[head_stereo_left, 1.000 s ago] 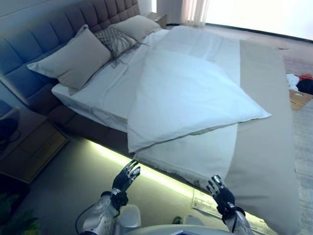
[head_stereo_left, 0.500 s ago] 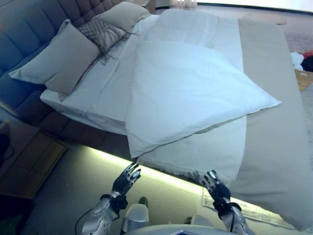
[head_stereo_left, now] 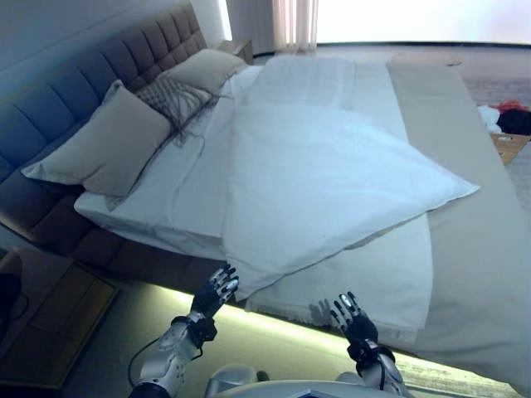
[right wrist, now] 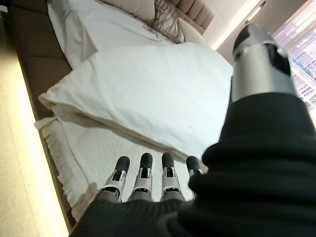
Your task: Make the bed neatly
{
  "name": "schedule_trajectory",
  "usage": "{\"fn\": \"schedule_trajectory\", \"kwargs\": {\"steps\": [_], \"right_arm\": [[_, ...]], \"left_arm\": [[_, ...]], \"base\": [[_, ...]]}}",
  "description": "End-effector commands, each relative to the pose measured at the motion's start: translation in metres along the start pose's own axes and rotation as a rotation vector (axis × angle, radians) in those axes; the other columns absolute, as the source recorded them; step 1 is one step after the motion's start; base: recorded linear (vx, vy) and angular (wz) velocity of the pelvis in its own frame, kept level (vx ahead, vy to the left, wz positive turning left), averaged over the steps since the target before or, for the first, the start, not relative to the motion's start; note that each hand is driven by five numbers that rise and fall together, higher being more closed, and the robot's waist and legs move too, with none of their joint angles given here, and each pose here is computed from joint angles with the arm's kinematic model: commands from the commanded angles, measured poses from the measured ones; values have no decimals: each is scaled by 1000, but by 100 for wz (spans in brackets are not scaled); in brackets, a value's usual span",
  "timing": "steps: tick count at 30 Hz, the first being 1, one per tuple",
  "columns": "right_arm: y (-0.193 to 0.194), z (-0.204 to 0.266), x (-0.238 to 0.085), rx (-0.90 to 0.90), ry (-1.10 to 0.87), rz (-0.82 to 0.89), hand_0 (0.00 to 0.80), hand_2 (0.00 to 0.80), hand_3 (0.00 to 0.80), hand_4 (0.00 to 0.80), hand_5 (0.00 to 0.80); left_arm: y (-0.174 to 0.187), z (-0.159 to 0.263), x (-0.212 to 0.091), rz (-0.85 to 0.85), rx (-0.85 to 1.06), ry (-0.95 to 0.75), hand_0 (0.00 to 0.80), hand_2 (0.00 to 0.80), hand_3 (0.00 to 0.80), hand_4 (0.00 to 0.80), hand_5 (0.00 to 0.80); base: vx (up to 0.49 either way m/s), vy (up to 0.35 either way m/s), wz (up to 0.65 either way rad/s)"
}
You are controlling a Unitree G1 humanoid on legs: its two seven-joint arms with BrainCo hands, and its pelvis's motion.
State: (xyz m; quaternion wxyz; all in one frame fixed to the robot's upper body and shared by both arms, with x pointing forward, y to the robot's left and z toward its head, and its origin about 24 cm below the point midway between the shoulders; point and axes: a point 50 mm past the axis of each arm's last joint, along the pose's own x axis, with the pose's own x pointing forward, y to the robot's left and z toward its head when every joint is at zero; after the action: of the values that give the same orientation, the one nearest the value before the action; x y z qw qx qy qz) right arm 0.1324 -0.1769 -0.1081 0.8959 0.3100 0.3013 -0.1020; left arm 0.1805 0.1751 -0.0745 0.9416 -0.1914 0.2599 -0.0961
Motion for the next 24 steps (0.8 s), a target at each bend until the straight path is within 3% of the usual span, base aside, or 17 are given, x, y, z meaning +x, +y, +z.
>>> {"fn": "schedule_trajectory", "kwargs": {"steps": [1,6,17,24], "right_arm": [[12,9,6,-16,-48,74,0,0,0,0,0],[20,25,21,-18,-70,104,0,0,0,0,0],[3,26,17,-3,-70,86,0,0,0,0,0],[-11,45,22,-18,-90,58,0,0,0,0,0]], "left_arm": [[2,33,0,24,11,-146,0,0,0,0,0],[0,50,4,2,15,-210,0,0,0,0,0],[3,36,-9,11,29,-190,0,0,0,0,0],[5,32,-8,50,37,-170,0,0,0,0,0]], "base": [[252,-224,-18],[173,-179,-35],[151,-179,22],[48,66,18]]}}
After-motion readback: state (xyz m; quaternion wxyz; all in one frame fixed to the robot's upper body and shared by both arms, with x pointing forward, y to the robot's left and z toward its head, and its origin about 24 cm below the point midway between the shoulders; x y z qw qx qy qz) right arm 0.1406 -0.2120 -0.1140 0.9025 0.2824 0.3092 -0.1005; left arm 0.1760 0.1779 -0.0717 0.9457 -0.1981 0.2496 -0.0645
